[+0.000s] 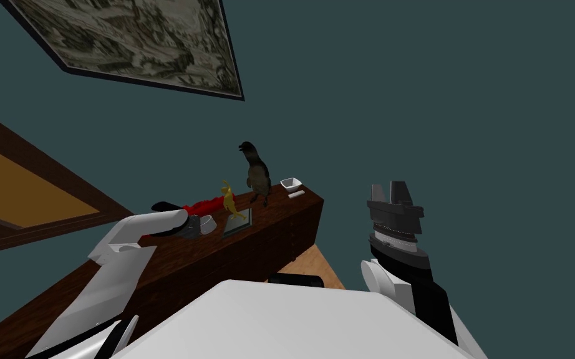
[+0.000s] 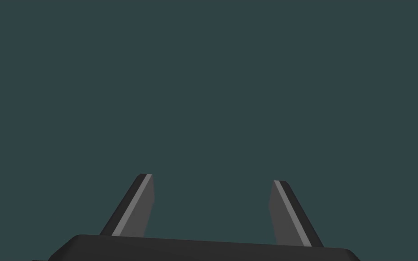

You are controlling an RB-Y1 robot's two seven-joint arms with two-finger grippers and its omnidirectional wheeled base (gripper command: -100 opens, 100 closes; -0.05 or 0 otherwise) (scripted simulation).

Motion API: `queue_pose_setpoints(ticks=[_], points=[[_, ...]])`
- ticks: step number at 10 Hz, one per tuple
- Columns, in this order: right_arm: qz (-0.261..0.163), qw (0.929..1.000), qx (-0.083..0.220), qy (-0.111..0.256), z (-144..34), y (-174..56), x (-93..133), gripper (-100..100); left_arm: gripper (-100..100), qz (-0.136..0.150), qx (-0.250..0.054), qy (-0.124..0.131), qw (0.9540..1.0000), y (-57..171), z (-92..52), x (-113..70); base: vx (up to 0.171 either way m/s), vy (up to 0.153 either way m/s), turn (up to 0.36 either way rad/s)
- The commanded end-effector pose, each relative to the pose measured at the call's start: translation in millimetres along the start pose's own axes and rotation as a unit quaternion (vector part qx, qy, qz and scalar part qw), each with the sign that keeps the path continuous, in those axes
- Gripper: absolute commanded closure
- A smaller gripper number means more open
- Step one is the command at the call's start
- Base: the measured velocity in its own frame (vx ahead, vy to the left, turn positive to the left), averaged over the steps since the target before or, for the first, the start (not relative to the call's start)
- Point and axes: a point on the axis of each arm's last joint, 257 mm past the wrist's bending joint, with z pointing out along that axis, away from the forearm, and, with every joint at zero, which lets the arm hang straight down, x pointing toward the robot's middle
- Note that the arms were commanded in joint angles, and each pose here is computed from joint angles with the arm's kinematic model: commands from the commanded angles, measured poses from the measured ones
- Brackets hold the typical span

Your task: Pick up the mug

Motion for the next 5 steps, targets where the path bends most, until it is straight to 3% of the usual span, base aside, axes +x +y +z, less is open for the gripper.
queue_pose_setpoints(ticks=[1, 3, 4, 5], points=[[0.0, 1.0, 0.0, 0.0, 0.0, 0.0, 0.0, 0, -100, 0.0, 0.001, 0.0, 1.0, 1.1, 8.6, -0.4, 0.015, 0.021, -0.007], [0.0, 1.0, 0.0, 0.0, 0.0, 0.0, 0.0, 0, -100, 0.0, 0.0, 0.0, 1.0, 1.9, 10.2, -1.1, 0.01, 0.014, -0.005], [0.0, 1.0, 0.0, 0.0, 0.0, 0.0, 0.0, 0, 100, 0.0, 0.001, 0.0, 1.0, 1.6, 10.7, -1.0, 0.0, 0.0, 0.0], [0.0, 1.0, 0.0, 0.0, 0.0, 0.0, 0.0, 0, 100, 0.0, 0.0, 0.0, 1.0, 1.6, 10.7, -1.0, 0.0, 0.0, 0.0]])
